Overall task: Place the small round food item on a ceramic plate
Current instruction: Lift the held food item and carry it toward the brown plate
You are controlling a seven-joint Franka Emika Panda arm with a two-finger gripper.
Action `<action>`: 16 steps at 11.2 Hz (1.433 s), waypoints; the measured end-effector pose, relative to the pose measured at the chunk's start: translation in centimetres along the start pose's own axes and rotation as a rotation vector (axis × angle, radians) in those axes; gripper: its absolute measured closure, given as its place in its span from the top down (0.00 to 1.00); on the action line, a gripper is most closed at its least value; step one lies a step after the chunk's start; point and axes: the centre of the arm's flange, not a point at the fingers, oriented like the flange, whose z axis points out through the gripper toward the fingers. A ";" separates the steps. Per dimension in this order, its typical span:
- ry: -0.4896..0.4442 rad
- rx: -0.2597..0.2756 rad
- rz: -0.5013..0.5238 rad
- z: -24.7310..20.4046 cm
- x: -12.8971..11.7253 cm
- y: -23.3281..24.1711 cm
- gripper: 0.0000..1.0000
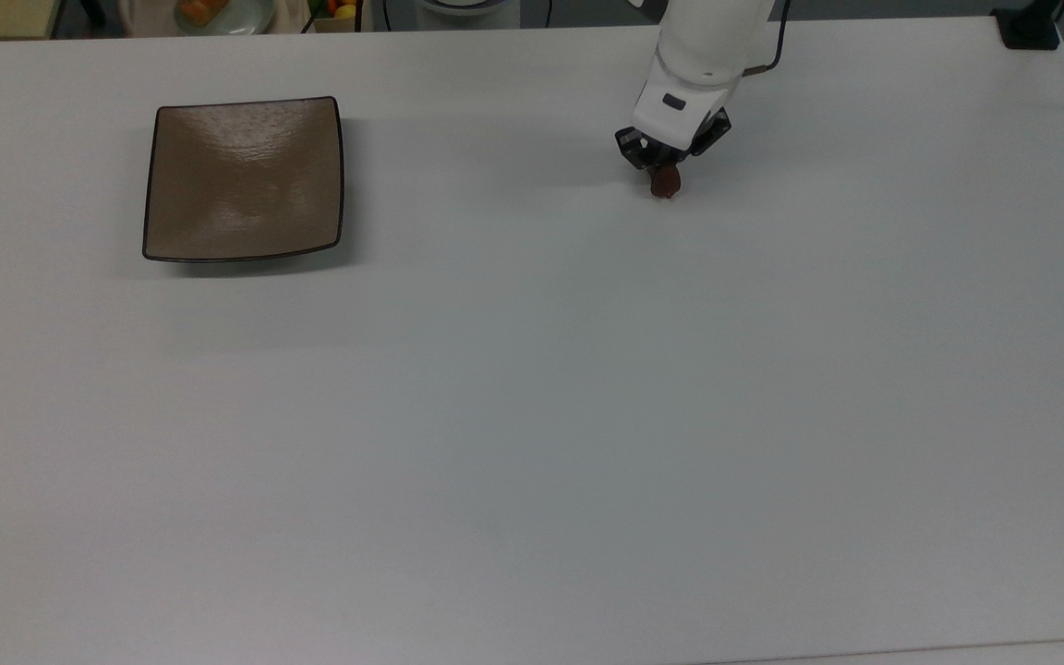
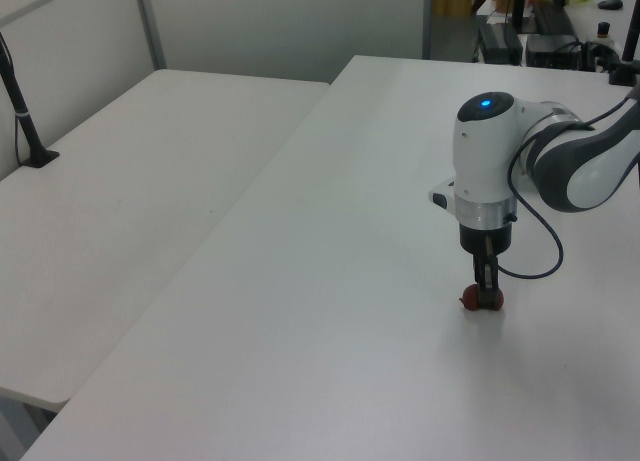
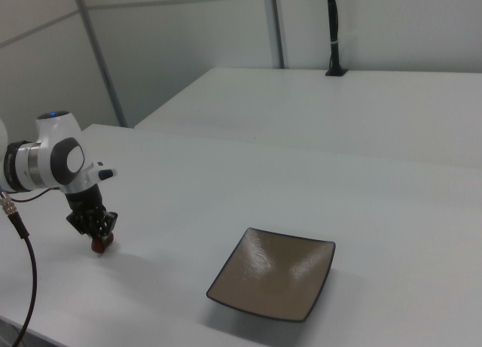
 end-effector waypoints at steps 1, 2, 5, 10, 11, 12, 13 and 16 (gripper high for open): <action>0.013 0.000 0.007 -0.7 0.1 0.4 0.13; 0.019 -0.005 0.022 -2.2 0.2 1.2 0.13; 0.038 -0.031 0.073 -10.4 0.0 4.5 0.12; 0.014 0.051 0.079 -22.3 -1.7 16.1 0.12; 0.009 0.060 0.079 -23.1 -2.2 18.8 0.12; 0.015 0.065 0.074 -23.6 -2.7 21.5 0.12; 0.024 0.068 0.077 -23.9 -3.1 23.7 0.12; 0.040 0.051 0.112 -24.6 -4.4 28.7 0.12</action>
